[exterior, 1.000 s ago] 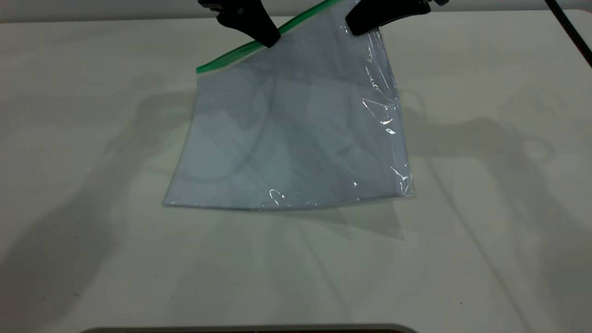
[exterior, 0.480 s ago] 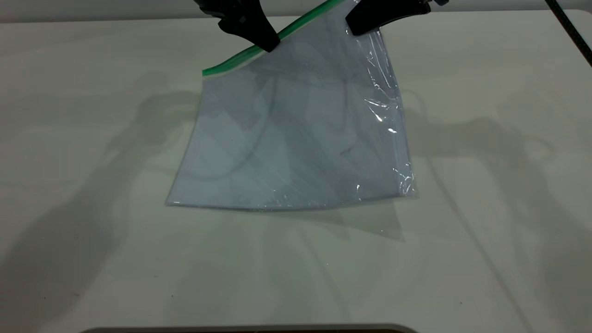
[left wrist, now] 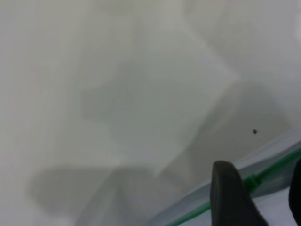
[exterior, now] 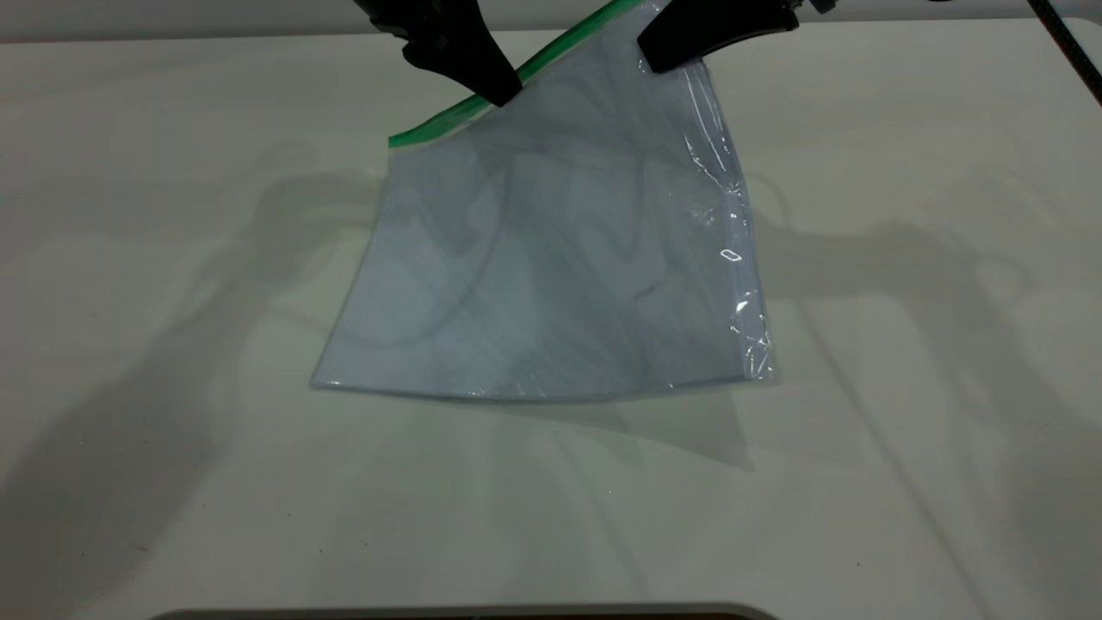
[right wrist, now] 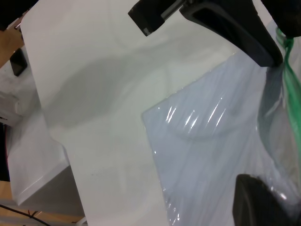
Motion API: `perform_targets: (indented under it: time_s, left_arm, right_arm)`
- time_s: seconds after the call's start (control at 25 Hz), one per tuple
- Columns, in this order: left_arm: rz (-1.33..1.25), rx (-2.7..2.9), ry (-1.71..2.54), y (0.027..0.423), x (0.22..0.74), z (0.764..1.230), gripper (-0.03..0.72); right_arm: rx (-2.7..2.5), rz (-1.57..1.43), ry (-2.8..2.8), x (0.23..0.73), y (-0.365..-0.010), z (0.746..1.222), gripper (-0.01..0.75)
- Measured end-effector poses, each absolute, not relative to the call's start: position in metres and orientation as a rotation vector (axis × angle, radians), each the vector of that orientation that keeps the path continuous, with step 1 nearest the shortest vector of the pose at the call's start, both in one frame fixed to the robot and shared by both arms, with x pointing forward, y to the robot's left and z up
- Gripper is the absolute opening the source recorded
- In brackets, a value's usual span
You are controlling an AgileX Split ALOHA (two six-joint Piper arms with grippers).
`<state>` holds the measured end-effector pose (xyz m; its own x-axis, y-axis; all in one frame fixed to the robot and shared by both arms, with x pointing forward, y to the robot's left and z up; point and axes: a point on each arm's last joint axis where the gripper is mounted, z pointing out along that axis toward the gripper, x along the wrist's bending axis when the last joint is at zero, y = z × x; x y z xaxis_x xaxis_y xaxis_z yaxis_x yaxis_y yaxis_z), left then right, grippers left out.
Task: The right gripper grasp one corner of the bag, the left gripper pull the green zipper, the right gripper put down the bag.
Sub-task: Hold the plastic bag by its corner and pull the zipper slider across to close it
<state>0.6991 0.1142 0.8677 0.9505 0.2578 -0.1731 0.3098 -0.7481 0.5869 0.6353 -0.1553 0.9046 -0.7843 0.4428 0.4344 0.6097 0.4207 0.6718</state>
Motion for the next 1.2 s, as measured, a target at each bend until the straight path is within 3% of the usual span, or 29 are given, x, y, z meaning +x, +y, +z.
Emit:
perform_targets:
  time_s: [0.48,1.2]
  left_arm:
    - [-0.081,2.472,0.387,0.116,0.700,0.867,0.113]
    - [-0.028,2.522,0.390,0.123,0.705,0.855,0.094]
  right_arm:
    - [-0.930,-1.298,-2.475,0.635,-0.156,0.905,0.035]
    - [-0.937,-1.345,-2.465,0.635,-0.156,0.917,0.035]
